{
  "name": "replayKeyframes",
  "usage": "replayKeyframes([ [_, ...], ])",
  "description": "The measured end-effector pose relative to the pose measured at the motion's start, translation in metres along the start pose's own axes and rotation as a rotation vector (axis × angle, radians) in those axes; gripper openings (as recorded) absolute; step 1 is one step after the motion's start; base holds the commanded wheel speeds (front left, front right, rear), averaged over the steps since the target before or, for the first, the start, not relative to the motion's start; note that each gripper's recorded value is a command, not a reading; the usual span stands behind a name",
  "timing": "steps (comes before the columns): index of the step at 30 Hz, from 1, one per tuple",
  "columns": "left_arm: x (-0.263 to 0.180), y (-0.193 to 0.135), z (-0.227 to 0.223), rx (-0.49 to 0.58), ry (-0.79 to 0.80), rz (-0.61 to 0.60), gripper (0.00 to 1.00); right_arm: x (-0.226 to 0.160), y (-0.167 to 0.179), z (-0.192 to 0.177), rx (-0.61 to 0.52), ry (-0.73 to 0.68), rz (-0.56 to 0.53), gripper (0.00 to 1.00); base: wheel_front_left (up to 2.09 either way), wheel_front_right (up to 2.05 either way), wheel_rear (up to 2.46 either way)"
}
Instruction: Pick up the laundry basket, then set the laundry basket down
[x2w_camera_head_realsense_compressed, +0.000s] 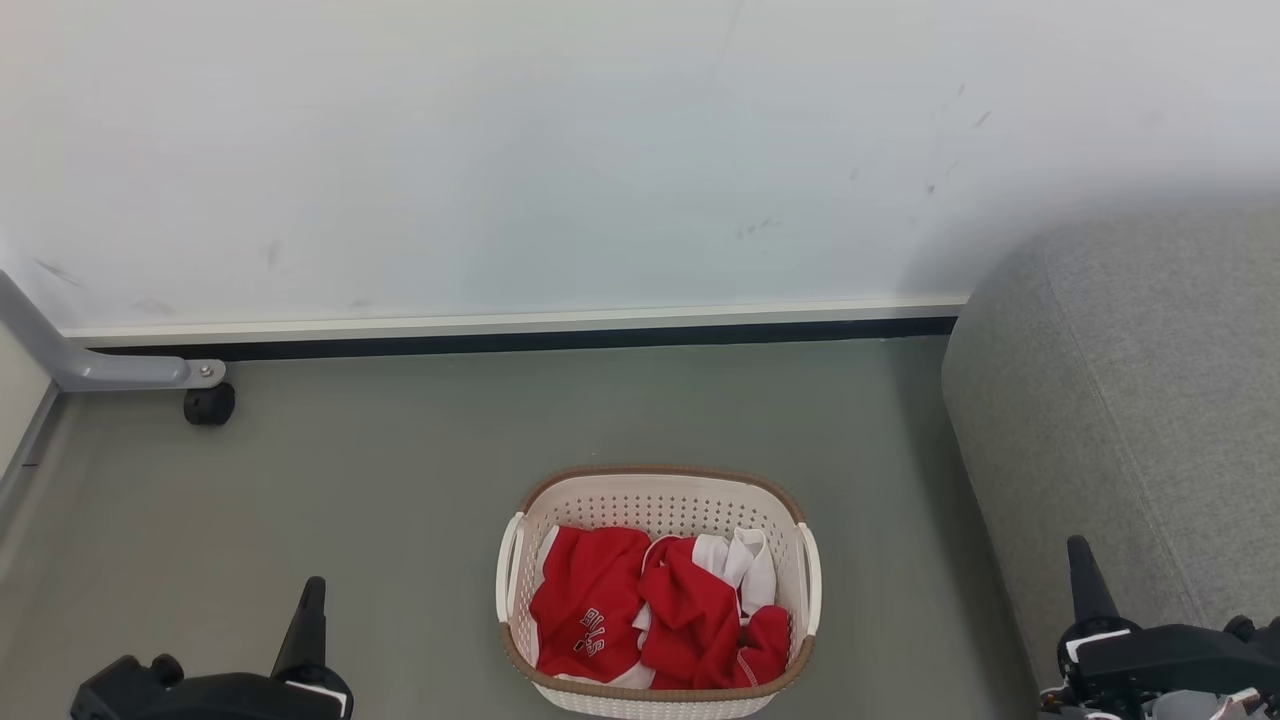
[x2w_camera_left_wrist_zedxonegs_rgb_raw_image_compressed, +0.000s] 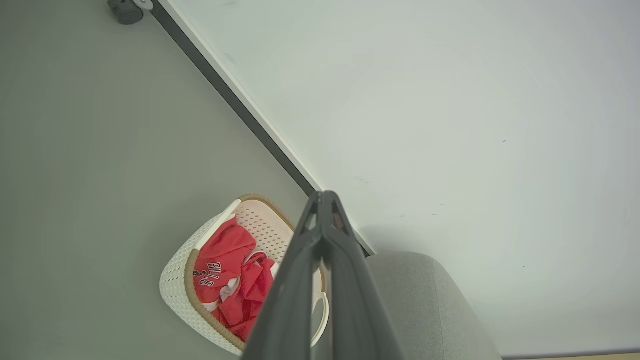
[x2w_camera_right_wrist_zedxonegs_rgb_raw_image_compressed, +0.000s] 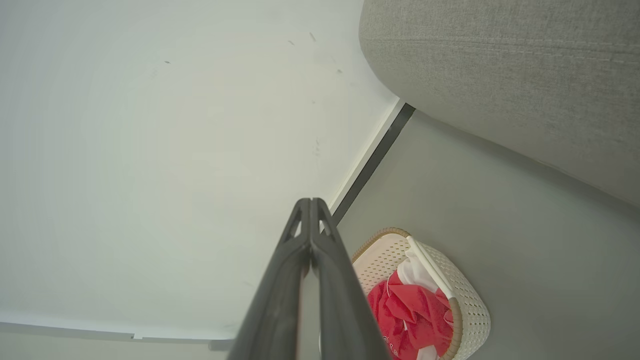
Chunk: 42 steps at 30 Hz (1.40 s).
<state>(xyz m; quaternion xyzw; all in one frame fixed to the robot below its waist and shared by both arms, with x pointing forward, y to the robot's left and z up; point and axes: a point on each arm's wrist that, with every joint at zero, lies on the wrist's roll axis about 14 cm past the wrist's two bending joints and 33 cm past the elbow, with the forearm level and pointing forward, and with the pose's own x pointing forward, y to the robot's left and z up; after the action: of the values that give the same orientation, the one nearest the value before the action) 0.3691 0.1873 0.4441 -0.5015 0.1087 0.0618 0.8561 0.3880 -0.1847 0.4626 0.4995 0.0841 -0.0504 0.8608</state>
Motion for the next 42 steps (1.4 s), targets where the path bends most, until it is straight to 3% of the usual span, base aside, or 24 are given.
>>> replayKeyframes([
  [33,0.0,-0.026,0.019,-0.487,-0.02,-0.146,0.0,-0.007,0.01,0.029,0.512,-0.049,0.114,0.0,0.0,0.0,0.0],
  [42,0.0,-0.027,0.02,-0.51,-0.023,-0.152,0.0,-0.008,0.01,0.029,0.522,-0.049,0.12,0.0,0.0,0.0,0.0],
])
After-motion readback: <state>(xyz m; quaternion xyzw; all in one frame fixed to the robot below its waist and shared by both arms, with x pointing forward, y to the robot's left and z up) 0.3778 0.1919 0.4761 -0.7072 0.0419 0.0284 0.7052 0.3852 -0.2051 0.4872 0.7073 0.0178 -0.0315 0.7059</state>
